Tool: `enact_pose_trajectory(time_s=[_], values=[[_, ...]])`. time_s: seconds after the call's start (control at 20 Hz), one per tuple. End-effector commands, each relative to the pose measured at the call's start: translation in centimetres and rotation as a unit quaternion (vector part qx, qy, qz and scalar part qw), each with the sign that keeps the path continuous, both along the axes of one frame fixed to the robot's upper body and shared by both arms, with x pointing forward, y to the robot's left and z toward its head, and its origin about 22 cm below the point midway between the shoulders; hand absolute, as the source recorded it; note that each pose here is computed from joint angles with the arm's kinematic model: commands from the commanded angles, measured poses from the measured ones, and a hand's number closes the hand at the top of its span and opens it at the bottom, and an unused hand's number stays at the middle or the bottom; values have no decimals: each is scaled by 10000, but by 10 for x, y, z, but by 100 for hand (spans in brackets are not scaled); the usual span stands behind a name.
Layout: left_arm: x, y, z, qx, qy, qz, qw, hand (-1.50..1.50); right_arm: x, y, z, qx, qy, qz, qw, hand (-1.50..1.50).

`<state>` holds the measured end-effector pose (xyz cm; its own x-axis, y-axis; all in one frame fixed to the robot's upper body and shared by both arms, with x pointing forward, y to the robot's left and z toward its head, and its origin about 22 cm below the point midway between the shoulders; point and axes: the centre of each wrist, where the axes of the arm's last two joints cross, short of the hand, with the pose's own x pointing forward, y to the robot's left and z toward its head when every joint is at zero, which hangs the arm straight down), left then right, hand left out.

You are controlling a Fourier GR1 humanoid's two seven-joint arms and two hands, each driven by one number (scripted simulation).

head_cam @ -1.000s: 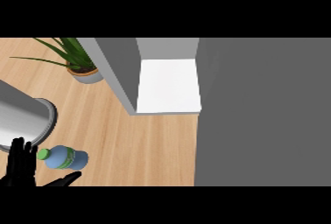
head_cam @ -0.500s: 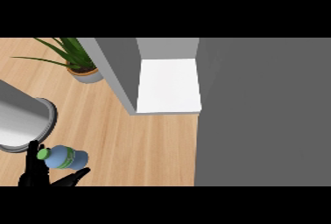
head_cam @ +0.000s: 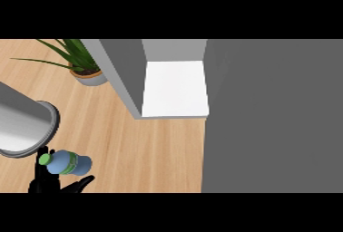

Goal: Pick up the bottled water, place it into the cabinet and close the cabinet

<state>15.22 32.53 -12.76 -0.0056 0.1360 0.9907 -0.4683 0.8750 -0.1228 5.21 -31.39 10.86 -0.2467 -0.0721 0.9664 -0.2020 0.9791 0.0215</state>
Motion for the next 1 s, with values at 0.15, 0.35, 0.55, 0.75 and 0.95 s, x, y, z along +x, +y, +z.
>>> enact_pose_trajectory(time_s=[0.15,0.35,0.55,0.75,0.95], values=[[8,-7,-20,-289,-398,-258,9985,-150,-18,24,50,246,-479,162,9984,-150],[17,0,-20,-906,-706,-262,9930,150,-12,6,36,164,-453,77,9988,-150],[8,-10,-26,-1136,-1015,-153,9882,150,-19,12,50,98,-424,150,9989,-150],[24,-19,-24,-945,-1076,-318,9892,150,-22,19,50,123,-430,87,9990,-150],[51,6,-14,-939,-1019,-1286,9820,150,-19,2,45,42,-412,146,9990,-150]])
